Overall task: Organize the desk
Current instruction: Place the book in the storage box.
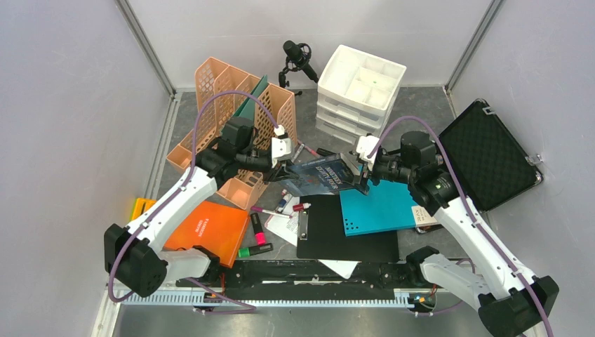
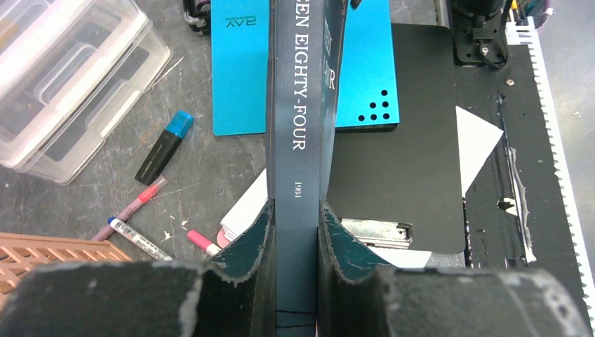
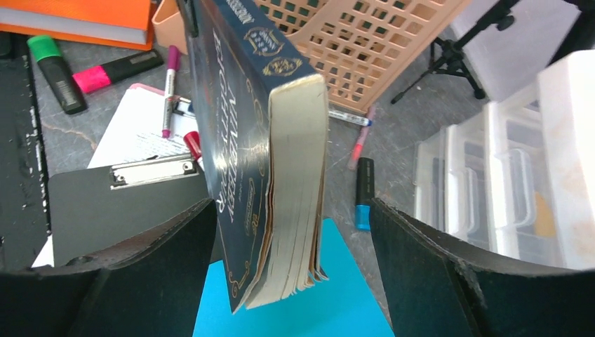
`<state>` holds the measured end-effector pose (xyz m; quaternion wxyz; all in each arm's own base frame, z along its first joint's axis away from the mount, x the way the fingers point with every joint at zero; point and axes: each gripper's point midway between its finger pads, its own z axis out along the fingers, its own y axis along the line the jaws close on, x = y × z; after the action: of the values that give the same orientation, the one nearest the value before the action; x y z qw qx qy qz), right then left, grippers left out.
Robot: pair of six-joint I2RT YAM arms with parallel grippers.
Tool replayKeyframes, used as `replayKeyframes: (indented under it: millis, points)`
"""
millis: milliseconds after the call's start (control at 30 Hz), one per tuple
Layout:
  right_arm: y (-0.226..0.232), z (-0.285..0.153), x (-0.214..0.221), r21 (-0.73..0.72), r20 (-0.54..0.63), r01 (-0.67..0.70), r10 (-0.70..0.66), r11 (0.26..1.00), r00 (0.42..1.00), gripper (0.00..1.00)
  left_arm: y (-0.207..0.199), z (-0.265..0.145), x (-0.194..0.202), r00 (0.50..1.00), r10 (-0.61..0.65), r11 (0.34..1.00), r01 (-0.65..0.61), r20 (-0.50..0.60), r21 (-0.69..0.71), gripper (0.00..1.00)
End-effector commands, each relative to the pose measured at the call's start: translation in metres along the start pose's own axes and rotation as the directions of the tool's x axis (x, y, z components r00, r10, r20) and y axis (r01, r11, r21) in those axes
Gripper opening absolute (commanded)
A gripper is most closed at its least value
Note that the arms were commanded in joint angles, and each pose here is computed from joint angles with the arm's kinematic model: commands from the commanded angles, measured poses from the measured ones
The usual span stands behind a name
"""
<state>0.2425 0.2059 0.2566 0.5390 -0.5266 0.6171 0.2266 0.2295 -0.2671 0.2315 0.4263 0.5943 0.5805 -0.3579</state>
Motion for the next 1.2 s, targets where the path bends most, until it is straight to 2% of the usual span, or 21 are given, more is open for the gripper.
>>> replayKeyframes:
  millis: [0, 200, 333, 367, 533, 567, 600, 700, 733, 833, 900, 967, 1167]
  points:
    - [0.019, 0.006, 0.001, -0.129, 0.026, 0.004, -0.001, 0.992, 1.000, 0.85, -0.010, -0.009, -0.048, 0.977, 0.146, 0.988, -0.153, 0.158, 0.032, 0.02]
    - [0.022, 0.016, 0.014, -0.153, 0.019, 0.002, 0.001, 0.988, 1.000, 0.85, -0.018, -0.009, -0.044, 0.971, 0.170, 0.982, -0.181, 0.170, 0.053, 0.02]
    - [0.028, 0.018, 0.016, -0.194, 0.026, 0.003, 0.002, 0.981, 1.000, 0.80, -0.017, -0.009, -0.040, 0.971, 0.174, 0.982, -0.183, 0.161, 0.040, 0.02]
    - [0.031, 0.018, 0.016, -0.208, 0.028, -0.002, 0.008, 0.978, 1.000, 0.75, -0.017, -0.009, -0.040, 0.972, 0.174, 0.983, -0.182, 0.161, 0.036, 0.02]
    - [0.035, 0.018, 0.016, -0.229, 0.029, -0.023, 0.030, 0.973, 0.999, 0.36, -0.013, -0.006, -0.040, 0.974, 0.154, 0.987, -0.161, 0.166, 0.029, 0.02]
    - [0.036, 0.017, 0.017, -0.229, 0.026, -0.024, 0.030, 0.973, 0.999, 0.23, -0.012, -0.005, -0.041, 0.974, 0.147, 0.988, -0.153, 0.170, 0.026, 0.02]
    - [0.035, 0.017, 0.016, -0.226, 0.024, -0.021, 0.027, 0.974, 0.999, 0.02, -0.011, -0.005, -0.042, 0.975, 0.140, 0.989, -0.147, 0.174, 0.025, 0.02]
    - [0.031, 0.013, 0.014, -0.201, 0.018, -0.008, 0.011, 0.980, 1.000, 0.00, -0.009, -0.004, -0.041, 0.978, 0.120, 0.992, -0.125, 0.173, 0.018, 0.02]
    - [0.029, 0.012, 0.013, -0.190, 0.015, -0.005, 0.008, 0.982, 1.000, 0.00, -0.007, -0.003, -0.041, 0.980, 0.108, 0.994, -0.112, 0.168, 0.014, 0.10]
    - [0.028, 0.012, 0.009, -0.192, 0.017, -0.010, 0.014, 0.981, 1.000, 0.00, -0.005, 0.001, -0.044, 0.985, 0.103, 0.994, -0.105, 0.140, 0.012, 0.49]
    - [0.031, 0.015, 0.007, -0.214, 0.026, -0.024, 0.031, 0.977, 0.999, 0.00, -0.004, 0.009, -0.050, 0.990, 0.102, 0.994, -0.104, 0.100, 0.019, 0.63]
    - [0.030, 0.017, 0.005, -0.224, 0.028, -0.036, 0.043, 0.974, 0.999, 0.00, -0.004, 0.018, -0.056, 0.993, 0.101, 0.994, -0.103, 0.062, 0.039, 0.70]
    - [0.022, 0.015, -0.007, -0.189, 0.051, -0.022, 0.032, 0.982, 0.998, 0.00, 0.002, 0.036, -0.057, 0.997, 0.066, 0.996, -0.063, -0.033, 0.070, 0.79]
